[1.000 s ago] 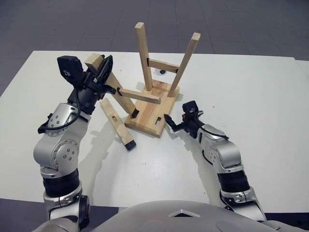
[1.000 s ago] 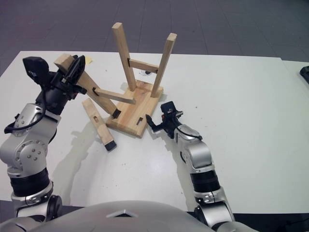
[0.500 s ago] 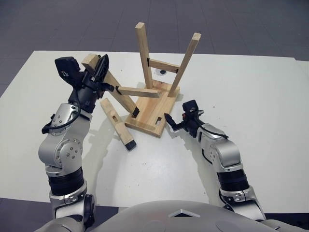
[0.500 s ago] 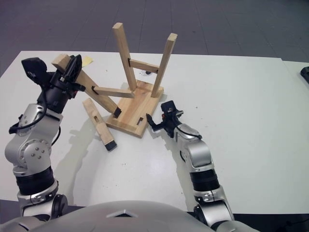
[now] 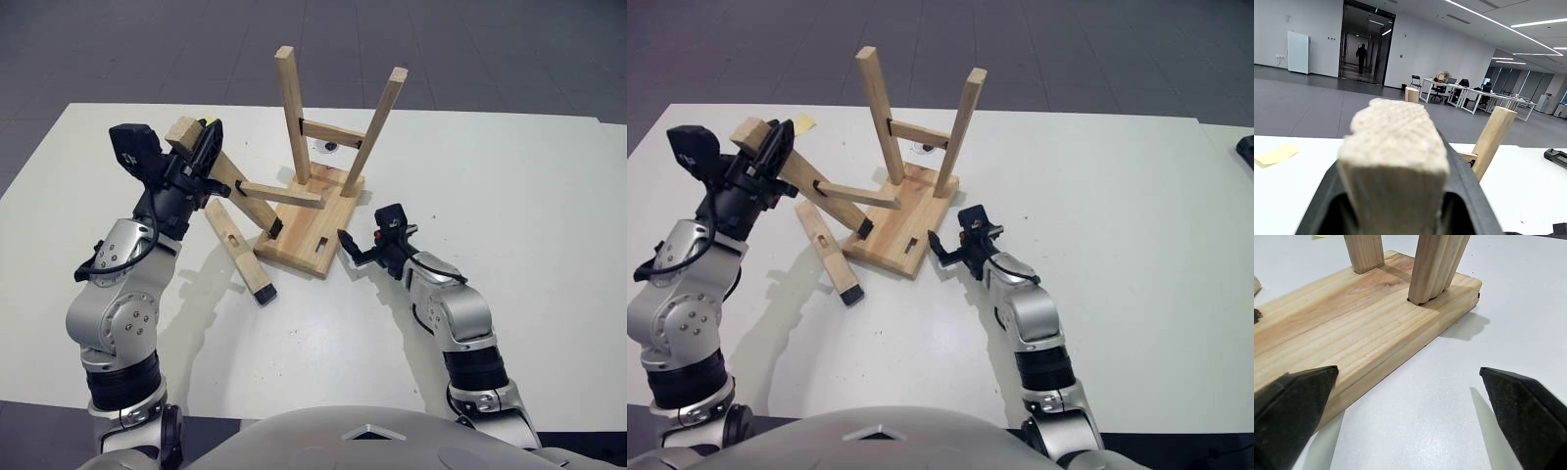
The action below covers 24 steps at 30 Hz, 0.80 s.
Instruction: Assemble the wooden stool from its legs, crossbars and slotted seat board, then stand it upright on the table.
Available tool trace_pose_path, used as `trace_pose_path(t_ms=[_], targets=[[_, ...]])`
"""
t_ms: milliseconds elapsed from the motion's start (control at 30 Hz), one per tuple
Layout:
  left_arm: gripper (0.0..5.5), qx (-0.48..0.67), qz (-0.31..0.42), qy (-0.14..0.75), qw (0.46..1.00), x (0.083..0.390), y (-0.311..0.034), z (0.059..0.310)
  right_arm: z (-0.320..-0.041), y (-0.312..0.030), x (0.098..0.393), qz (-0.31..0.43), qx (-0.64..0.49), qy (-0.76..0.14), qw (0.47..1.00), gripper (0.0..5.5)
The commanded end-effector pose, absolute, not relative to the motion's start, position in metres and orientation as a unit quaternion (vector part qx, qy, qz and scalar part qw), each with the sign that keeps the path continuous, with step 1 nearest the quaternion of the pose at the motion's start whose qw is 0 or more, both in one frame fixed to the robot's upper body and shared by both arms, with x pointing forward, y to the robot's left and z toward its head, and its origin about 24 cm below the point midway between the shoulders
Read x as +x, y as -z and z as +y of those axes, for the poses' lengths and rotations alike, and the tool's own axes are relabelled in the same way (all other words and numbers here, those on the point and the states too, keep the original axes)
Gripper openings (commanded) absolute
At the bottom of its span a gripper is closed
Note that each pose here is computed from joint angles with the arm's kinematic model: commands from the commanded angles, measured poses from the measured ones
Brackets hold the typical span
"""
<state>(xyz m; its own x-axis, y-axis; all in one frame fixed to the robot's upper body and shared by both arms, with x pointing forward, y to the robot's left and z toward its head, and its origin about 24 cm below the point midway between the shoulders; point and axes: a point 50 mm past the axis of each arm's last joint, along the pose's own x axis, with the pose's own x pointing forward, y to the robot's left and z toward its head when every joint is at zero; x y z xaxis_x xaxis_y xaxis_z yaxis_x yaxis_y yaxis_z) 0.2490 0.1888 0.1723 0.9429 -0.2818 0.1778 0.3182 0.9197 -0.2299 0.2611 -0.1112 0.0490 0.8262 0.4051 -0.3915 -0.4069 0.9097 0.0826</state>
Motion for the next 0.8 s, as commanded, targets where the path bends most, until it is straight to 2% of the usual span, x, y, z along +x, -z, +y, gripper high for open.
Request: trace_pose_path(t_ms=[33, 800], targets=[[1.04, -0.137, -0.038, 0.163, 0.976, 0.254, -0.172, 0.185, -0.113, -0.048, 0.259, 0.210, 0.001, -0.202, 0.957, 5.40], [1.04, -0.141, -0.051, 0.171, 0.974, 0.260, -0.193, 0.188, -0.112, -0.044, 0.256, 0.209, 0.015, -0.181, 0.961, 5.40]])
